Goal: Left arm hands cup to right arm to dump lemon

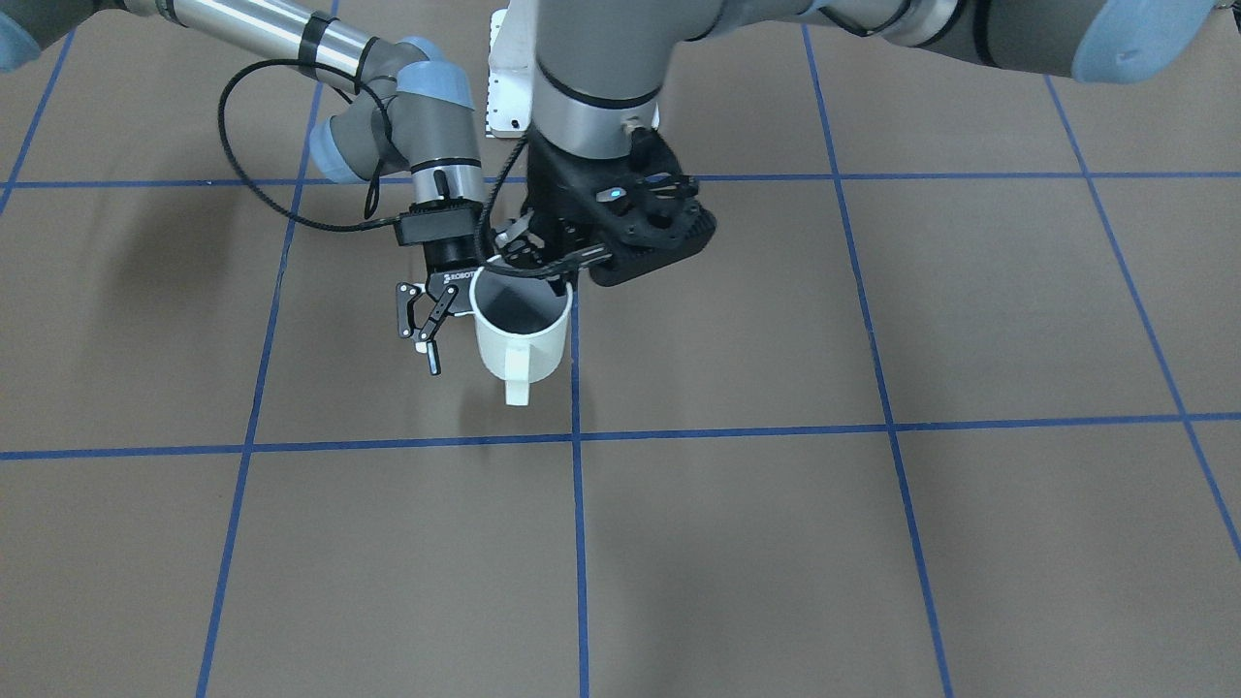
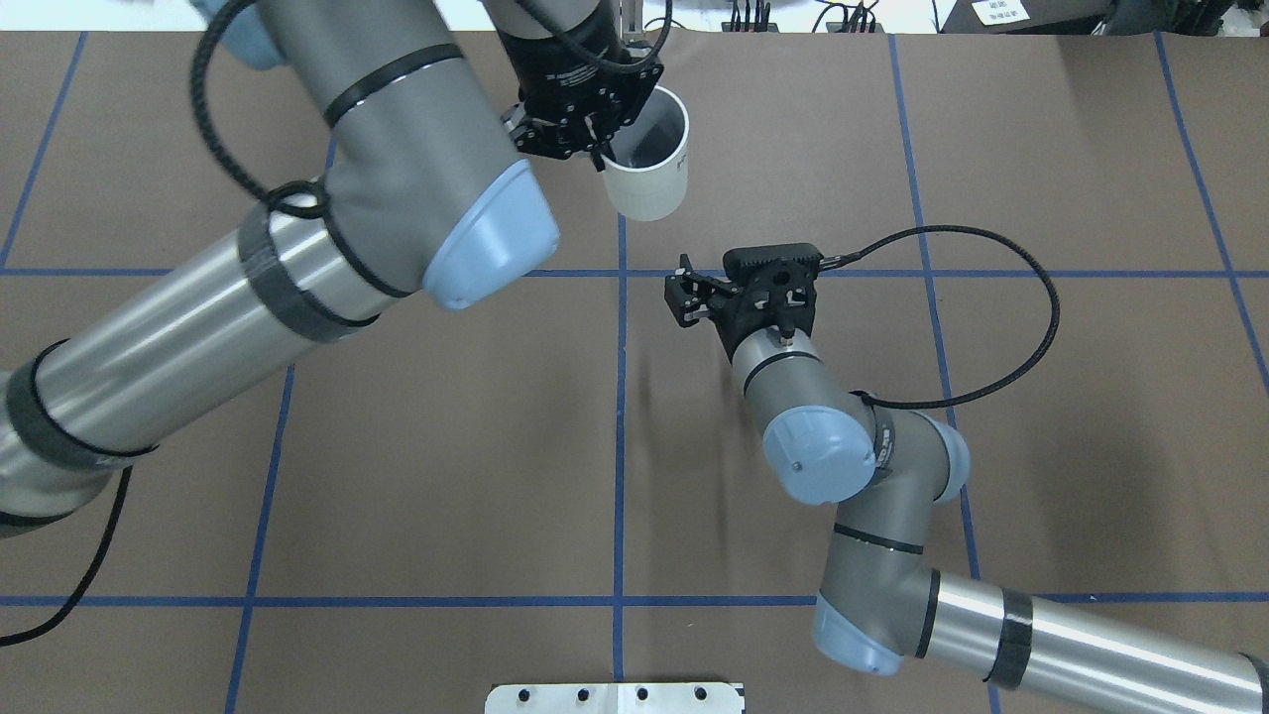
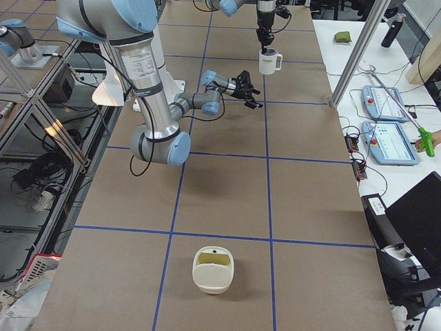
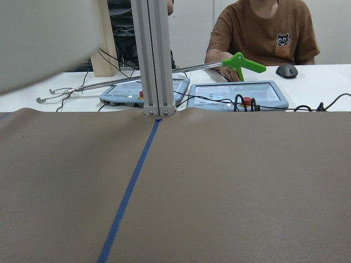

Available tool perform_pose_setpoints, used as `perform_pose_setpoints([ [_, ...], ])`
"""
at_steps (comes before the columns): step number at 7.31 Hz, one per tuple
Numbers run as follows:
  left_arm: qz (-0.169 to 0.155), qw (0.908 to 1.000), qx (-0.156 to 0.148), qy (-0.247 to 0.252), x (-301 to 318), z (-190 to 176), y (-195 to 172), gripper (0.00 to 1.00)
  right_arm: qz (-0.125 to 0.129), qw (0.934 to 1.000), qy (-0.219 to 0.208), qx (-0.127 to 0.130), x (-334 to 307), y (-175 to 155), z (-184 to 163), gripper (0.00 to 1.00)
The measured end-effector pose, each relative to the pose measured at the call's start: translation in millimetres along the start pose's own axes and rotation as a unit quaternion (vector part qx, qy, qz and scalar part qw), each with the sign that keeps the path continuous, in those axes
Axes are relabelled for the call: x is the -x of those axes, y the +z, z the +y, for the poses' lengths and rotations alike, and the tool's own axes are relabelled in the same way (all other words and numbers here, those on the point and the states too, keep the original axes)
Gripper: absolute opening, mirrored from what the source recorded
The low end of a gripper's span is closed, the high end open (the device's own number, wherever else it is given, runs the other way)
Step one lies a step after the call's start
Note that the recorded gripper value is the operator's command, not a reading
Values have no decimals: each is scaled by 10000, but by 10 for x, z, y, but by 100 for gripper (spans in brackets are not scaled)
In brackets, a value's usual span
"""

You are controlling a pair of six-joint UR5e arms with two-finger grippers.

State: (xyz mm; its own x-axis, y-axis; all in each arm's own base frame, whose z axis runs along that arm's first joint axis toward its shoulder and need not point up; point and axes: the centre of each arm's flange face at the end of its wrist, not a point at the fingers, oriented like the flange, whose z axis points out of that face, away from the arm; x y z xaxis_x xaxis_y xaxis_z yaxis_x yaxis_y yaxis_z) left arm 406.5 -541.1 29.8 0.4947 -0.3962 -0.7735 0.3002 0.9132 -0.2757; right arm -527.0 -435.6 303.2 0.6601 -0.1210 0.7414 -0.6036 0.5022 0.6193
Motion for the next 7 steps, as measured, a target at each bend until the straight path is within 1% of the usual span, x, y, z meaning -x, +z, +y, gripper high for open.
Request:
perform_pose_setpoints([
  [2,-182,9975,-48,682,1139,-147,152,0,-85,9992,-186,352,-714,101,-434,100],
  [4,-484,9918,-126,1175,2014,-514,304,0,-257,9960,-259,811,-1468,45,-1025,100],
  [6,-602,9853,-226,1582,3067,-1030,522,0,-401,9895,-490,1300,-2323,-2,-1723,100],
  [7,-643,9820,-116,1773,3582,-1233,604,0,-432,9848,-601,1570,-2796,-73,-2032,100],
])
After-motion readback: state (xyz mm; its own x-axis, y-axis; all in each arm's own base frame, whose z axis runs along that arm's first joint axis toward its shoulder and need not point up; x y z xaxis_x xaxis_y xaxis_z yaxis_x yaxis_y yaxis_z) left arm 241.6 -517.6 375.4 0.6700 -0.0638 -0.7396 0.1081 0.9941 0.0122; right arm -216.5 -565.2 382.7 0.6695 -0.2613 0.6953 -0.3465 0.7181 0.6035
